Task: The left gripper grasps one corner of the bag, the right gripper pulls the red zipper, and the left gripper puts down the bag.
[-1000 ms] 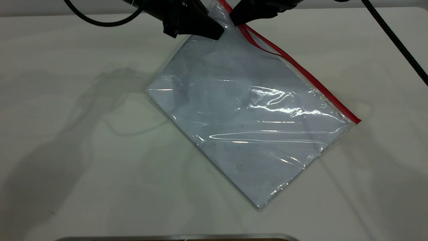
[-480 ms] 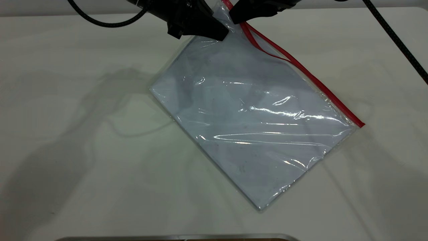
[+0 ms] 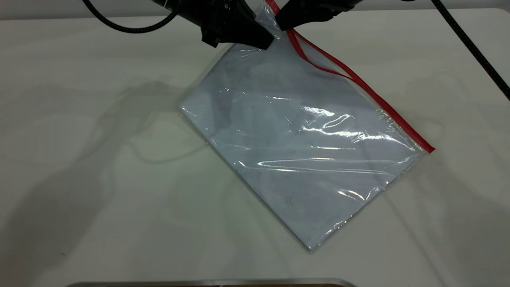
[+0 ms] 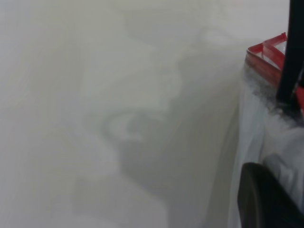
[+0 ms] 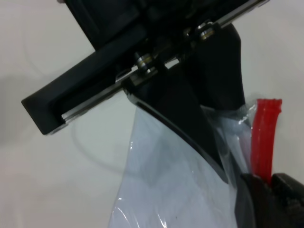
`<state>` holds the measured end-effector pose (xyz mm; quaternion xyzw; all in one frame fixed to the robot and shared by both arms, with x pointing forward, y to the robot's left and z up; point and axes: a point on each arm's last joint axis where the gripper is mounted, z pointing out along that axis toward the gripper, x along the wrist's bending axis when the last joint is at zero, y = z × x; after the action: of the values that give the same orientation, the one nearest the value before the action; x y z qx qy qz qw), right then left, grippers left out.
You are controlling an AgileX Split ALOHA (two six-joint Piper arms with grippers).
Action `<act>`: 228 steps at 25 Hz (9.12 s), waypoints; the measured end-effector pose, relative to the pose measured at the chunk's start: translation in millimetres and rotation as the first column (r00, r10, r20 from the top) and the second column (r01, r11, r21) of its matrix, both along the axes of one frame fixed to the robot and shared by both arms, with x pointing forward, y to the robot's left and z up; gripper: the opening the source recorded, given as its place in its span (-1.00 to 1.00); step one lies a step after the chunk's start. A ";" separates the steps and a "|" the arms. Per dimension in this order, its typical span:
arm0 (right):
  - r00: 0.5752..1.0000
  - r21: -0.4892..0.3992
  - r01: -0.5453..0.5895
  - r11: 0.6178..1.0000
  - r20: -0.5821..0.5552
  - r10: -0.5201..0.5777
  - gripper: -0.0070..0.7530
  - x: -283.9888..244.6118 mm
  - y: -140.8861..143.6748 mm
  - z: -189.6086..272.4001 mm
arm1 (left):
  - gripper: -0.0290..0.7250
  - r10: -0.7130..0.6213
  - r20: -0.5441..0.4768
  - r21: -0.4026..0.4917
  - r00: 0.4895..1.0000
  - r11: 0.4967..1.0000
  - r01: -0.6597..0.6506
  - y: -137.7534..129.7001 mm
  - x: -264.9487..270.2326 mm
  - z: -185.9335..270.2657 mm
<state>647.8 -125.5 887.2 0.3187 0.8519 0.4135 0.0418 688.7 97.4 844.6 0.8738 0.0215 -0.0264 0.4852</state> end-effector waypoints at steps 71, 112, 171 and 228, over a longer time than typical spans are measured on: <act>0.925 -0.424 0.018 0.906 -0.337 -0.176 -0.84 -8.6 -87.0 -62.6 | -0.79 0.211 -0.077 0.065 0.974 0.976 -0.207 59.2 23.5 -5.1; 0.907 -0.133 0.390 0.911 0.223 -0.356 0.53 -56.7 -97.4 217.9 | 0.67 0.831 0.014 0.469 0.556 0.486 -0.737 121.7 -21.6 229.6; 0.824 -0.020 0.488 0.873 0.341 -0.453 0.53 -422.5 -156.7 155.4 | 0.63 0.956 0.055 0.384 0.288 0.246 -0.890 195.1 -430.9 197.0; 0.797 -0.018 0.537 0.844 0.339 -0.500 0.53 -421.5 -155.7 155.4 | 0.62 0.972 0.108 0.125 0.207 0.193 -0.973 199.3 -467.0 187.7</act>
<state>226.3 -281.2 1042.6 0.4650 0.7354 0.3835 0.3097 221.7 296.7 1032.3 0.7017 0.5676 0.2892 0.3191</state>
